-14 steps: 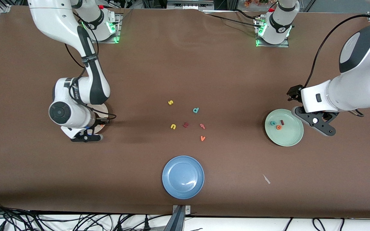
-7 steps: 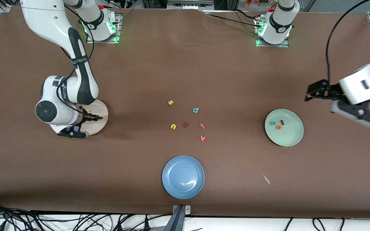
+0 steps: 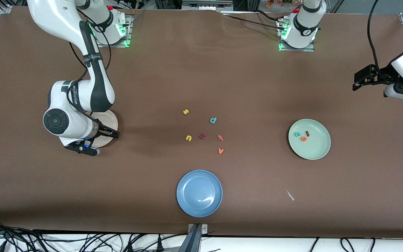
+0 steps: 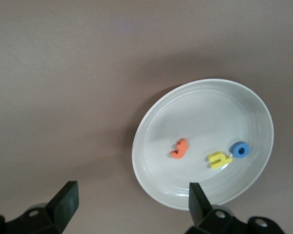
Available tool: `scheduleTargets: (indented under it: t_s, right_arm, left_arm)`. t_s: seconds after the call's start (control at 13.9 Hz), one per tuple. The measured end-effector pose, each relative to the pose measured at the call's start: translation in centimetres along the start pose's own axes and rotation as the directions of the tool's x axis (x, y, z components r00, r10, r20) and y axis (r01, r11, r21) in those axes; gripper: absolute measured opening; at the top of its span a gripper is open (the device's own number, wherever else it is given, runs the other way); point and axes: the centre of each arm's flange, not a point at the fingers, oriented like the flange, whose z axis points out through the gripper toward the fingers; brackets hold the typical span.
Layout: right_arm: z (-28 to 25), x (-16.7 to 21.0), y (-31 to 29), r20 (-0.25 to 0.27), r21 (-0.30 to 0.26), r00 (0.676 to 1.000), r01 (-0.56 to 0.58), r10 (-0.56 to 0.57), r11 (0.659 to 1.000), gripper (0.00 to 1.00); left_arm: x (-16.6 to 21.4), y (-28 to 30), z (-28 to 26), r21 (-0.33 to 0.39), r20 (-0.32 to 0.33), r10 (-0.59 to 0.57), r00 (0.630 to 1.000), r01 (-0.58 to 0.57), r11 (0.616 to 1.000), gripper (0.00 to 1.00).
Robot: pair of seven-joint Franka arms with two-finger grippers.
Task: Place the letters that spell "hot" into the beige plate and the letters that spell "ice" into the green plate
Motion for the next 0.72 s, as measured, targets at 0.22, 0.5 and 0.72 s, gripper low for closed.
scheduleTargets:
  t_s: [0.22, 0.5, 0.72]
  right_arm:
    - [-0.7, -0.3, -0.5, 0.04, 0.036, 0.999, -0.022, 0.02, 0.999, 1.0]
    - [-1.3, 0.2, 1.2, 0.113, 0.144, 0.99, -0.105, 0.089, 0.984, 1.0]
    - [-4.4, 0.7, 7.2, 0.113, 0.189, 0.991, -0.095, 0.074, 0.977, 1.0]
  left_arm:
    - [-0.3, 0.1, 0.3, 0.002, 0.005, -0.038, 0.999, 0.038, 0.999, 1.0]
    - [0.1, -0.5, 0.6, -0.001, 0.011, -0.05, 0.999, 0.05, 0.999, 1.0]
    - [0.2, -0.3, 0.6, -0.001, 0.011, -0.046, 0.999, 0.046, 0.999, 1.0]
